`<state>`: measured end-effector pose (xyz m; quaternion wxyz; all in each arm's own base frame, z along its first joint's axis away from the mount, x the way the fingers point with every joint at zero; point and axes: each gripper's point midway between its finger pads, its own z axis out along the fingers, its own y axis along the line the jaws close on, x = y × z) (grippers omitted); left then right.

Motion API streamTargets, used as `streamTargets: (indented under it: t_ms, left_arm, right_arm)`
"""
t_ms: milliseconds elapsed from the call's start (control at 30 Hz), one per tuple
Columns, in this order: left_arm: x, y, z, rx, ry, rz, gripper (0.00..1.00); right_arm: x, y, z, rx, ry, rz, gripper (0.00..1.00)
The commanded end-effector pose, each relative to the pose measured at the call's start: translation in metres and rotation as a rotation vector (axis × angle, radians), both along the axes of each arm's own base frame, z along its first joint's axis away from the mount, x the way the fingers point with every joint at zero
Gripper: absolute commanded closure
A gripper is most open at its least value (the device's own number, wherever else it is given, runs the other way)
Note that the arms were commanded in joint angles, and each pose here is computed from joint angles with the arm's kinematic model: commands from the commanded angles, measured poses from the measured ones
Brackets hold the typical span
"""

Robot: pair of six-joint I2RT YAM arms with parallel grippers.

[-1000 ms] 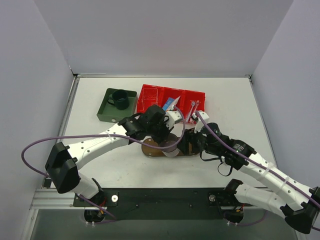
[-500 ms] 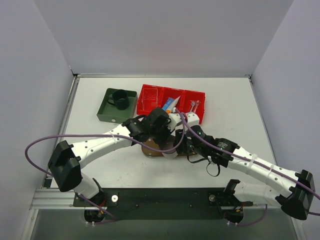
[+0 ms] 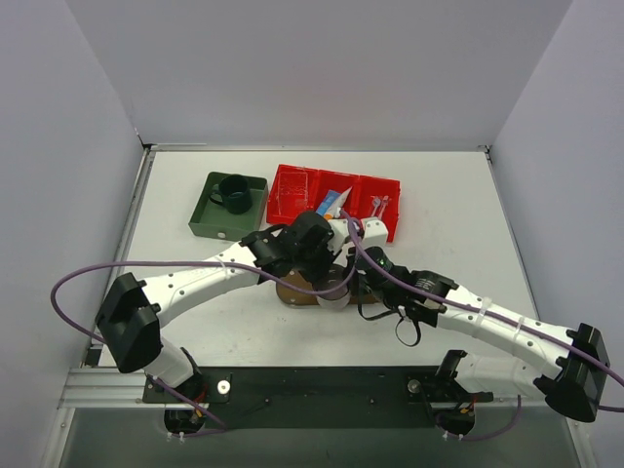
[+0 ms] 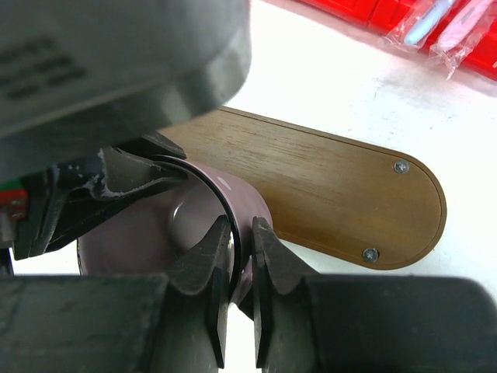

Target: Prepare toiletry sets of a toothbrush and toothpaste on the tray

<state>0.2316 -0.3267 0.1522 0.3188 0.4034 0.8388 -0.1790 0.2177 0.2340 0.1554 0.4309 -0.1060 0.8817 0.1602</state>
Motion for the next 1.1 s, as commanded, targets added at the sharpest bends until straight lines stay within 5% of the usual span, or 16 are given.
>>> streamTargets:
  t_ms: [0, 100, 367, 567, 1067]
  left_arm:
    - [0.005, -0.025, 0.019, -0.131, 0.002, 0.027, 1.00]
    - [0.007, -0.025, 0.018, -0.132, 0.009, 0.048, 1.00]
    - [0.017, -0.018, 0.029, -0.194, 0.035, 0.085, 0.66]
    - [0.022, -0.014, 0.036, -0.244, 0.050, 0.096, 0.49]
    - [0.050, 0.013, 0.067, -0.406, 0.071, 0.156, 0.25]
  right_arm:
    - [0.004, -0.010, -0.006, -0.017, -0.012, -0.075, 1.00]
    - [0.007, -0.017, -0.009, -0.026, -0.022, -0.117, 1.00]
    - [0.008, -0.040, 0.001, -0.033, -0.081, -0.153, 1.00]
    - [0.010, -0.058, 0.003, -0.032, -0.101, -0.163, 1.00]
    - [0.014, -0.094, -0.013, -0.151, -0.037, -0.105, 1.00]
